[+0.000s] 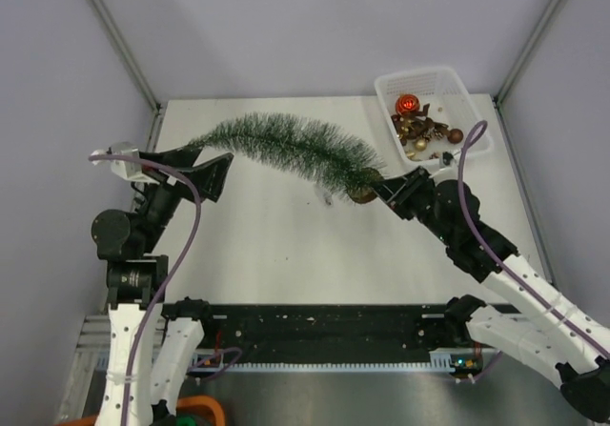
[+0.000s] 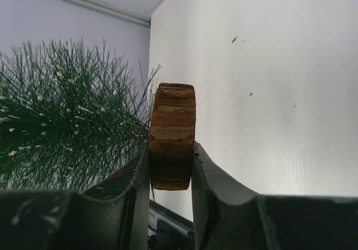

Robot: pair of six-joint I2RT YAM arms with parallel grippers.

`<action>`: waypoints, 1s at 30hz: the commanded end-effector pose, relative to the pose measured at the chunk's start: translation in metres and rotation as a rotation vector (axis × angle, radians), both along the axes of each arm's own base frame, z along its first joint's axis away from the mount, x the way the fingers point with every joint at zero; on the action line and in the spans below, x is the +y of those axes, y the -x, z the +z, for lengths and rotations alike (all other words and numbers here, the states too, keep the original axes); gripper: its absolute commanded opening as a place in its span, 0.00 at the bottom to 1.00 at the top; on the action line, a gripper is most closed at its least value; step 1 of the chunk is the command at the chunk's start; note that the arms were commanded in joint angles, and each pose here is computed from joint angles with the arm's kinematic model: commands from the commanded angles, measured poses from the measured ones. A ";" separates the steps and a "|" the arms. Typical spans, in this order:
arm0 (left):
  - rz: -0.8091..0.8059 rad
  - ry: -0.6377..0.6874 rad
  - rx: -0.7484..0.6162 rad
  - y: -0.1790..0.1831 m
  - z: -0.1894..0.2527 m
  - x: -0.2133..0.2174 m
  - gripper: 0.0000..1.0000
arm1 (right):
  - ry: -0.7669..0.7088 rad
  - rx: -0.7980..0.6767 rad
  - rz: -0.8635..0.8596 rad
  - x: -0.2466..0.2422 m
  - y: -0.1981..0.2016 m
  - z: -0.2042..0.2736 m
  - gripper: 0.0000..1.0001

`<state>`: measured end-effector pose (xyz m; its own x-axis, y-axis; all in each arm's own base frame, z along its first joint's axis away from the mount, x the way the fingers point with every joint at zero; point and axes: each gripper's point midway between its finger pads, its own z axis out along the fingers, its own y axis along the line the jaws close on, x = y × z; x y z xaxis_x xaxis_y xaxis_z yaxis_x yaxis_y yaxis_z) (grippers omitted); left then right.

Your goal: Decorate the small christmas tree

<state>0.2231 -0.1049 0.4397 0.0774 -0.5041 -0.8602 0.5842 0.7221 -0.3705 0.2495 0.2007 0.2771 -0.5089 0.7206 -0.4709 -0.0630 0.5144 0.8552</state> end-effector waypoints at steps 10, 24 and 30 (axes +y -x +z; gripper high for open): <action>0.056 -0.071 0.024 -0.049 -0.038 0.007 0.88 | -0.104 -0.011 0.193 0.052 0.003 -0.013 0.00; 0.078 -0.241 0.054 -0.071 -0.080 0.009 0.32 | -0.042 0.069 0.246 0.082 -0.001 -0.053 0.00; 0.121 -0.344 0.149 -0.075 -0.122 0.019 0.40 | -0.005 0.146 0.212 0.079 -0.005 -0.078 0.00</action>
<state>0.2912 -0.0978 0.3511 0.0176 -0.2856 -0.9582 0.5075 0.8283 -0.2376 0.2512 0.2663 0.1739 -0.7231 0.5746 -0.3833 0.0117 0.5650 0.8250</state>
